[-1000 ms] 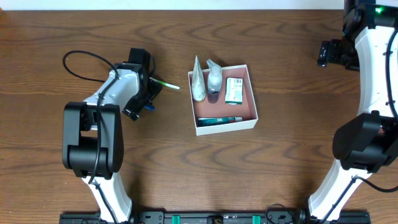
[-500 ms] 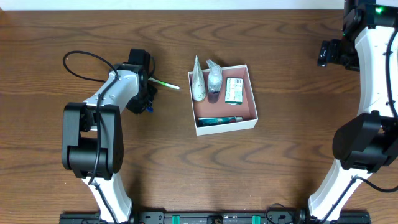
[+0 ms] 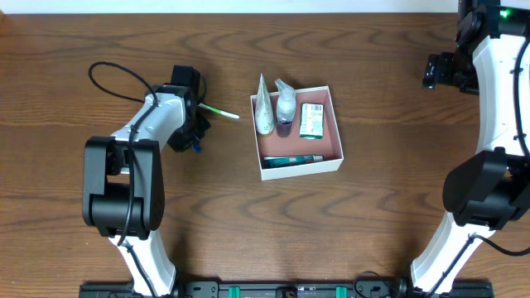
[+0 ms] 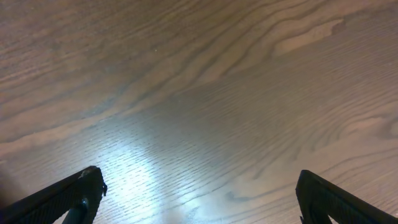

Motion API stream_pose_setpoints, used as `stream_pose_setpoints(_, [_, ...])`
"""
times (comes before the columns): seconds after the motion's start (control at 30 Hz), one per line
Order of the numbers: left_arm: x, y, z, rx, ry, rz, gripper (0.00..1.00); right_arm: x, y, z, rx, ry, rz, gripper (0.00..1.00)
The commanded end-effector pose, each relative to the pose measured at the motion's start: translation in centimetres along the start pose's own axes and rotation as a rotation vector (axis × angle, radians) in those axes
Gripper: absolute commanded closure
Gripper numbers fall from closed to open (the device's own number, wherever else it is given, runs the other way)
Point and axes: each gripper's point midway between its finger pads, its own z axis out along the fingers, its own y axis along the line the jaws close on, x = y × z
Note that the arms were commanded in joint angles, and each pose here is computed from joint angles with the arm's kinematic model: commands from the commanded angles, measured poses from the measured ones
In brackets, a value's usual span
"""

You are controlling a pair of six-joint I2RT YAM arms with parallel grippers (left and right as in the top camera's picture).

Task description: Pack container

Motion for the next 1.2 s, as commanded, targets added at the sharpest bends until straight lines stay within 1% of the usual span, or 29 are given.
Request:
stream_pose_setpoints(0.0, [0.7, 0.6, 0.5, -0.018, 0.044, 0.132, 0.86, -0.4, 0.1, -0.8, -0.003, -0.025, 0.018, 0.01])
stream_pose_setpoints(0.13, [-0.4, -0.2, -1.9, 0.029, -0.007, 0.195, 0.86, -0.4, 0.1, -0.8, -0.003, -0.025, 0.018, 0.01])
stream_pose_setpoints(0.27, [-1.4, -0.7, -5.4, 0.087, -0.087, 0.251, 0.86, -0.4, 0.1, -0.8, -0.003, -0.025, 0.018, 0.01])
stream_pose_setpoints(0.43, [-2.3, -1.0, -11.0, 0.169, -0.213, 0.325, 0.86, -0.4, 0.1, -0.8, -0.003, -0.025, 0.018, 0.01])
stream_pose_setpoints(0.5, [-2.0, -1.5, -13.6, 0.228, -0.259, 0.382, 0.86, -0.4, 0.1, -0.8, -0.003, -0.025, 0.018, 0.01])
stream_pose_setpoints(0.57, [-1.4, -2.1, -16.1, 0.289, -0.303, 0.439, 0.86, -0.4, 0.1, -0.8, -0.003, -0.025, 0.018, 0.01])
stream_pose_setpoints(0.67, [-0.1, -3.1, -19.5, 0.360, -0.371, 0.482, 0.86, -0.4, 0.1, -0.8, -0.003, -0.025, 0.018, 0.01])
stream_pose_setpoints(0.8, [2.5, -5.5, -22.7, 0.435, -0.452, 0.630, 0.86, -0.4, 0.1, -0.8, -0.003, -0.025, 0.018, 0.01])
stream_pose_setpoints(1.0, [7.9, -9.3, -24.2, 0.499, -0.487, 0.879, 0.86, -0.4, 0.1, -0.8, -0.003, -0.025, 0.018, 0.01])
stream_pose_setpoints(1.17, [11.2, -10.8, -24.9, 0.472, -0.547, 1.052, 0.86, -0.4, 0.1, -0.8, -0.003, -0.025, 0.018, 0.01])
